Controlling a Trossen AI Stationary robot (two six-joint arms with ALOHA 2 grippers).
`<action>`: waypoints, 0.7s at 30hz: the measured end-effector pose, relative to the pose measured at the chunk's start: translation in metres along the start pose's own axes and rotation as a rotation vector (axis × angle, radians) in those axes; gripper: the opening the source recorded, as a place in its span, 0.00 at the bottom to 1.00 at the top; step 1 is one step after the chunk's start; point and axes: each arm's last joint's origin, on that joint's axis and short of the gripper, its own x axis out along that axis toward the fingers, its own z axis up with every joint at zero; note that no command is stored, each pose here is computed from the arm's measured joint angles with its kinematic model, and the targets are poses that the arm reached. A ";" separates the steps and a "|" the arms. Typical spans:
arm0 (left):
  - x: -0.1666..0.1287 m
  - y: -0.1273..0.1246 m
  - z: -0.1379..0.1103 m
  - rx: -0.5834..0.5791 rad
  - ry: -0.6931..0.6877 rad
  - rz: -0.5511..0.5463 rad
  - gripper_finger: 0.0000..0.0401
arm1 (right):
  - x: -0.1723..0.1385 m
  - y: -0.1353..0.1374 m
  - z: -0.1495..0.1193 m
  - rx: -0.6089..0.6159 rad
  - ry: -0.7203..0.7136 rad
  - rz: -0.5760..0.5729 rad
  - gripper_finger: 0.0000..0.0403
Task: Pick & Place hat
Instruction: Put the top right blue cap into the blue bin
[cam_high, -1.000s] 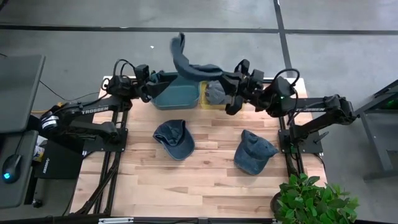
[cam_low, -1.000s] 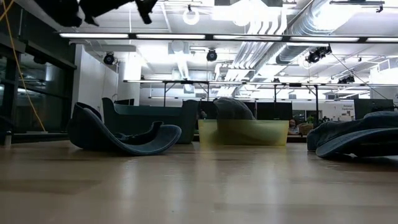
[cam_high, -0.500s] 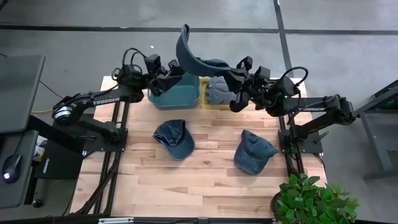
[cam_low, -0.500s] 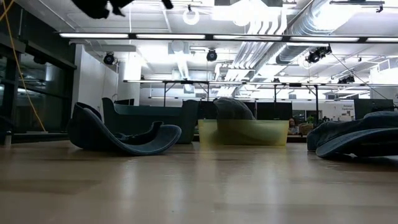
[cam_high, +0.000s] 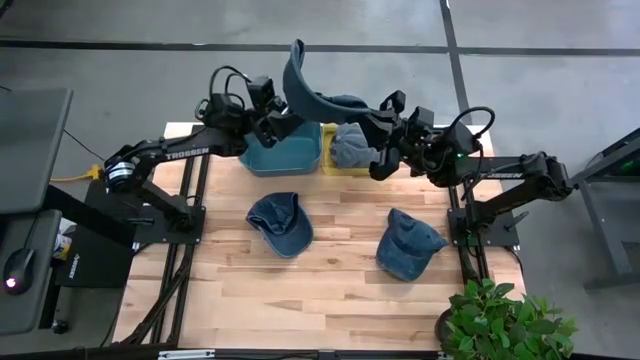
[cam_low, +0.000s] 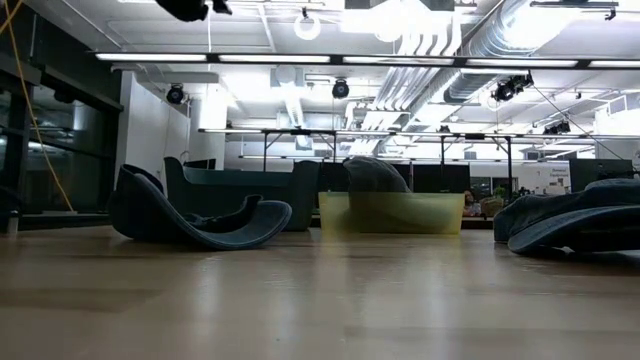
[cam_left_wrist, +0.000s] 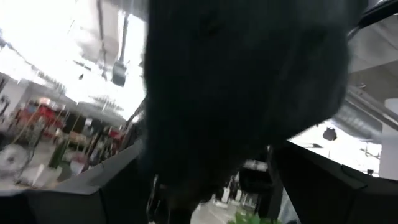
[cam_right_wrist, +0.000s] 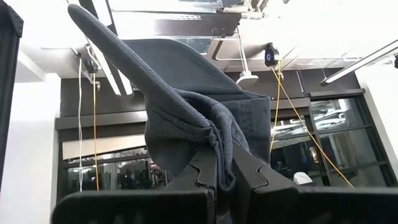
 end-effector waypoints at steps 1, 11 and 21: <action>0.001 0.000 0.002 0.008 -0.005 -0.003 0.80 | 0.000 0.000 0.000 0.000 0.001 0.000 0.01; 0.012 -0.007 0.018 0.067 -0.054 -0.025 0.72 | 0.000 -0.001 -0.003 -0.006 0.032 -0.011 0.01; 0.013 -0.009 0.020 0.067 -0.045 -0.043 0.15 | 0.000 -0.003 -0.007 -0.020 0.068 -0.039 0.01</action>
